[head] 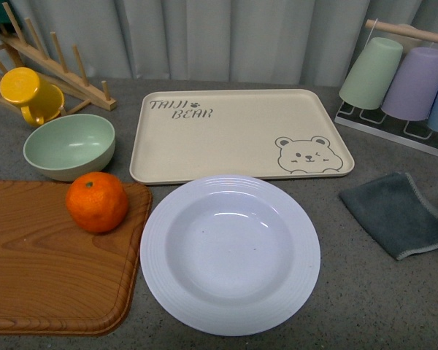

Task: Place orange and plate with both arms

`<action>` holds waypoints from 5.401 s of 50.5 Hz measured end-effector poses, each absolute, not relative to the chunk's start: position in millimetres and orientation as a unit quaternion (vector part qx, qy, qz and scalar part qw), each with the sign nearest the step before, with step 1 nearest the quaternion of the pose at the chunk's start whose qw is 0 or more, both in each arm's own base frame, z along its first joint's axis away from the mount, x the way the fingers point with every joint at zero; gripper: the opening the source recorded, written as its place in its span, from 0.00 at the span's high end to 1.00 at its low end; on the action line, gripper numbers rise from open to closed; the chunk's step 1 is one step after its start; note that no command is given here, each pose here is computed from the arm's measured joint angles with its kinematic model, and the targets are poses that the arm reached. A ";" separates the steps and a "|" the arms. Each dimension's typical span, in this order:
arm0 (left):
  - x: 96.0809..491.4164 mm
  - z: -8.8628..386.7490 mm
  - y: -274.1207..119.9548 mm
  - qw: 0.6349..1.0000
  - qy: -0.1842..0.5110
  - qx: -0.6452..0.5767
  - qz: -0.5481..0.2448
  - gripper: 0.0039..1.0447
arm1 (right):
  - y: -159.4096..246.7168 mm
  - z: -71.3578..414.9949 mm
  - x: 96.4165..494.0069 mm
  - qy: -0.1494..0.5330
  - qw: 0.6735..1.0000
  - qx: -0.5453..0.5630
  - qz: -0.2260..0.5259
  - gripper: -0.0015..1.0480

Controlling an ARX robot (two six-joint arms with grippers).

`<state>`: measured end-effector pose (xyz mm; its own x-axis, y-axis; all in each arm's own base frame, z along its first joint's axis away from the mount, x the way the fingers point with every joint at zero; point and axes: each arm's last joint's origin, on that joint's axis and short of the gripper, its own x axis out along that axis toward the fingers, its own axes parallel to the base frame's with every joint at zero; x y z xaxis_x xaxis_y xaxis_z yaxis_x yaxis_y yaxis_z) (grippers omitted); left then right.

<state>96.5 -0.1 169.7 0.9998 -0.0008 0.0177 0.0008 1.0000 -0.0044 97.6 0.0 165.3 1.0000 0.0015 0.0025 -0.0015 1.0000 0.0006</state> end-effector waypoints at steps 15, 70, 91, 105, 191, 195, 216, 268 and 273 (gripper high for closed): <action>96.5 169.7 -0.1 1.000 -0.009 -0.002 -0.001 0.06 | 0.0 165.3 97.6 -0.001 1.000 0.000 0.001 0.09; 96.5 169.7 -0.1 1.000 -0.009 -0.002 -0.001 0.06 | 0.0 165.3 97.6 -0.001 1.000 0.000 0.001 0.09; 96.5 169.7 -0.1 1.000 -0.009 -0.002 -0.001 0.06 | 0.0 165.3 97.6 -0.001 1.000 0.000 0.001 0.09; 96.5 169.7 -0.1 1.000 -0.009 -0.002 -0.001 0.06 | 0.0 165.3 97.6 -0.001 1.000 0.000 0.001 0.09; 310.6 78.8 -44.9 0.931 0.353 -0.089 -0.038 0.06 | 0.0 165.3 97.6 -0.001 1.000 0.000 0.001 0.09; 310.7 75.5 -46.3 0.926 0.364 -0.088 -0.045 0.06 | 0.0 165.3 97.6 -0.001 1.000 0.000 0.001 0.09; 316.2 61.6 -49.3 0.914 0.392 -0.088 -0.060 0.06 | 0.0 165.3 97.6 -0.001 1.000 0.000 0.001 0.09; 290.5 104.4 -115.1 0.920 0.353 -0.095 -0.138 0.39 | 0.0 165.3 97.6 -0.001 1.000 0.000 0.001 0.09; 283.2 97.1 -133.6 0.911 0.369 -0.098 -0.157 0.39 | 0.0 165.3 97.6 -0.001 1.000 0.000 0.001 0.09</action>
